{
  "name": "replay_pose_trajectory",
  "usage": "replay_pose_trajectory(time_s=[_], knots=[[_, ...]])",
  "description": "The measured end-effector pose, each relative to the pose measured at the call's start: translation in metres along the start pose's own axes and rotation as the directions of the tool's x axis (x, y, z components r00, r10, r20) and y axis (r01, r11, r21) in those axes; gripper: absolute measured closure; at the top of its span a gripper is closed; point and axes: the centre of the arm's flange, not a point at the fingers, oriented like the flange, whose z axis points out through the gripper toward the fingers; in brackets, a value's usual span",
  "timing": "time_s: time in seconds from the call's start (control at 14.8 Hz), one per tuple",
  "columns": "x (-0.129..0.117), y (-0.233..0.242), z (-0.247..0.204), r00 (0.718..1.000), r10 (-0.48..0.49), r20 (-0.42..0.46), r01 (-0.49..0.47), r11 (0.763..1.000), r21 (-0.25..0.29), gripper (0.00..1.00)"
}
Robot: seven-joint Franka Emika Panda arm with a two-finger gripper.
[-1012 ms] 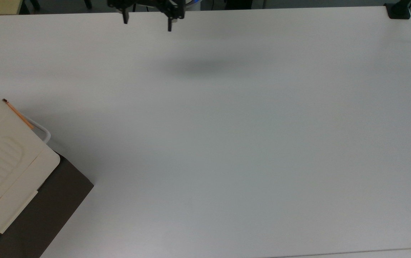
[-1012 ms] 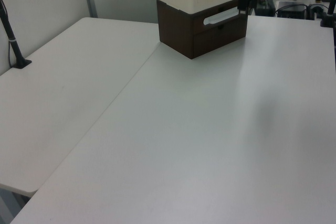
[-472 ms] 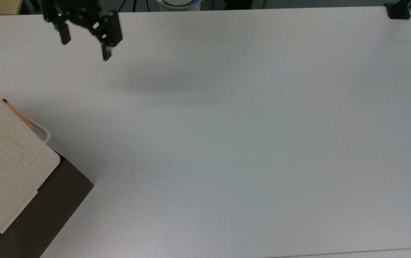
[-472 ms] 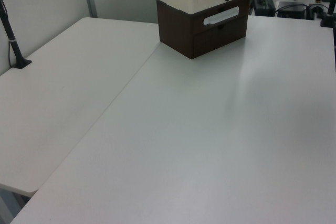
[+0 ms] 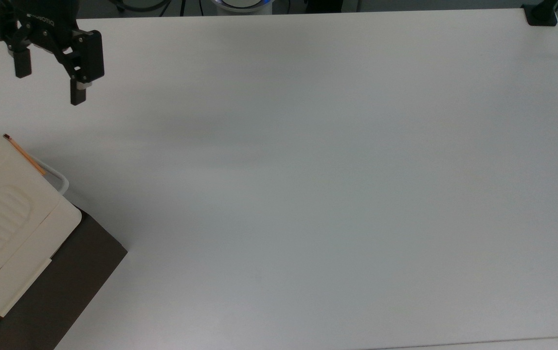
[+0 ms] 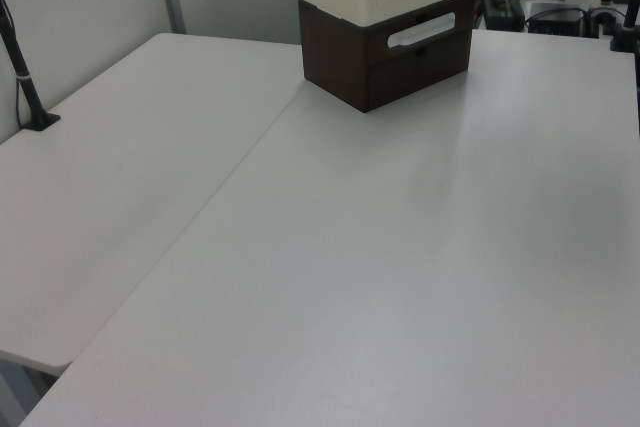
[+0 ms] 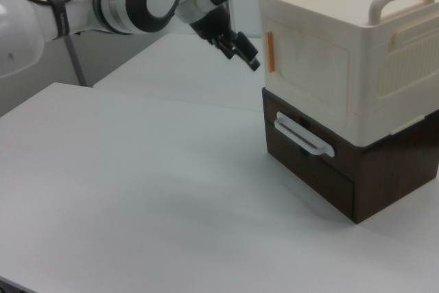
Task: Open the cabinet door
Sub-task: 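Lower the open gripper onto the orange handle and close on it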
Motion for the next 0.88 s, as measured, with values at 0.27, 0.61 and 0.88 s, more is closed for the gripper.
replay_pose_trajectory(time_s=[0.27, 0.61, 0.88], knots=[[0.017, -0.005, -0.008, 0.992, -0.042, -0.121, 0.039, 0.999, -0.027, 0.00], [0.027, -0.018, 0.012, 0.988, -0.032, -0.154, 0.024, 0.999, -0.048, 0.03], [0.035, -0.025, 0.021, 0.977, 0.007, -0.214, -0.011, 1.000, -0.018, 0.11]])
